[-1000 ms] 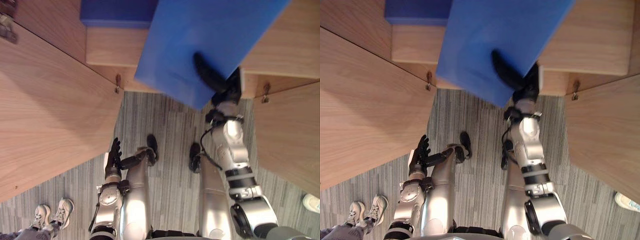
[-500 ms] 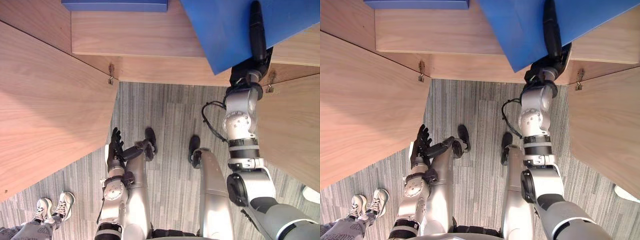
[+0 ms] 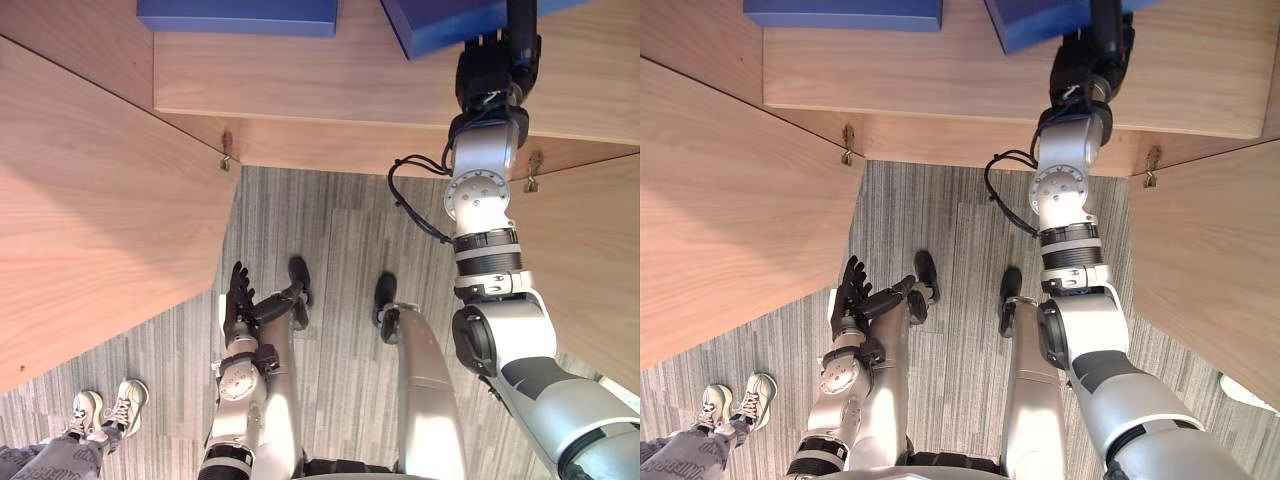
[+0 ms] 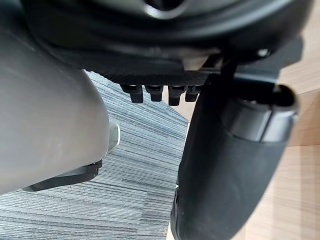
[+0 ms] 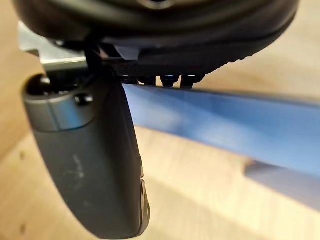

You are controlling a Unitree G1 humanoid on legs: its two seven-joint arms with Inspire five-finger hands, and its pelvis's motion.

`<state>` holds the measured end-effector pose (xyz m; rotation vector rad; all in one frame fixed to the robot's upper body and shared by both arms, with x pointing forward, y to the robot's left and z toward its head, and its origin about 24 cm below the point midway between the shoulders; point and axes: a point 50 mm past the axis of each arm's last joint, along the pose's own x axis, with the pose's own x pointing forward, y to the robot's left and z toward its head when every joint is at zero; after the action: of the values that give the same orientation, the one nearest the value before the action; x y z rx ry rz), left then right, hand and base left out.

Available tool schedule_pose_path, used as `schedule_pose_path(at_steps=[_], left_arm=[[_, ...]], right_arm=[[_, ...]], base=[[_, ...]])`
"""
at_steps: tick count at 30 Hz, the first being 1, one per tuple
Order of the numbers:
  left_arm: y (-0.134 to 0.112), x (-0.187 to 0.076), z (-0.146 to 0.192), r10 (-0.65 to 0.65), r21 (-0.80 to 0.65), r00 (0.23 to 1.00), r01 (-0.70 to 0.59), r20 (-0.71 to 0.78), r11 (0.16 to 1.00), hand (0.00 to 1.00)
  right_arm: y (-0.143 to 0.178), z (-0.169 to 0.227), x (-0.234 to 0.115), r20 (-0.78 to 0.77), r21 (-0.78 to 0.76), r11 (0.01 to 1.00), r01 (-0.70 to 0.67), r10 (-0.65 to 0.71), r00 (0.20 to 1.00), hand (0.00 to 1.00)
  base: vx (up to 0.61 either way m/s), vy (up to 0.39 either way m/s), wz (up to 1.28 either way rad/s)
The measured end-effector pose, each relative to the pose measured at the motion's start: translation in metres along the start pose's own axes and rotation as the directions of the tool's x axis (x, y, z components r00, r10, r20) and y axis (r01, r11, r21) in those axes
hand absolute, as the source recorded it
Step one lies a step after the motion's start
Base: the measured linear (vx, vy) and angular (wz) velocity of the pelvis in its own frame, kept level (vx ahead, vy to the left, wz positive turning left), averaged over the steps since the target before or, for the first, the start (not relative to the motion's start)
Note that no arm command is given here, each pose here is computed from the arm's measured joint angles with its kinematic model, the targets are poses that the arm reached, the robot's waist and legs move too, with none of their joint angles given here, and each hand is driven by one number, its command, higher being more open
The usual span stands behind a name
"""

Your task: Walk over to the cabinet, pick up the folder, carry it to the office cabinet, place the folder inside the office cabinet, then close the office cabinet door

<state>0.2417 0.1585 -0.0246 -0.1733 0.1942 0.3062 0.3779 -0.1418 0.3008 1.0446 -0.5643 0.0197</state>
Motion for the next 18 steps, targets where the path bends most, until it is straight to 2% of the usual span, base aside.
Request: schedule_pose_path(at_steps=[5,9,10,12,14,18], left_arm=[[0.002,0.005,-0.006,0.007,0.008,1.0,-0.006,-0.03,1.0,1.0],[0.004,0.009,-0.009,0.009,0.016,0.999,-0.008,-0.04,1.0,1.0],[0.004,0.01,-0.011,0.009,0.021,0.999,-0.008,-0.05,1.0,1.0],[0.004,0.012,-0.011,0.008,0.025,0.999,-0.007,-0.052,1.0,1.0],[0.005,0.013,-0.014,0.01,0.021,0.998,-0.009,-0.06,1.0,1.0],[0.007,0.016,-0.017,0.006,0.03,0.997,-0.004,-0.079,1.0,1.0]], right_arm=[[-0.002,-0.013,0.0,-0.097,-0.248,0.961,-0.122,0.1,0.99,1.0],[-0.012,-0.025,0.006,-0.191,-0.435,0.884,-0.17,0.094,0.977,1.0],[-0.02,-0.029,0.007,-0.222,-0.513,0.838,-0.185,0.078,0.972,0.0],[-0.035,-0.033,0.007,-0.268,-0.633,0.745,-0.209,0.042,0.963,0.0],[-0.041,-0.03,0.009,-0.286,-0.771,0.579,-0.266,0.06,0.956,0.0],[-0.051,-0.027,0.011,-0.308,-0.904,0.295,-0.311,0.057,0.95,0.0]], base=[[0.01,0.001,-0.03],[0.0,0.001,-0.01],[0.0,0.0,0.0],[0.0,0.0,0.0],[0.0,0.0,0.0],[0.0,0.0,0.0]])
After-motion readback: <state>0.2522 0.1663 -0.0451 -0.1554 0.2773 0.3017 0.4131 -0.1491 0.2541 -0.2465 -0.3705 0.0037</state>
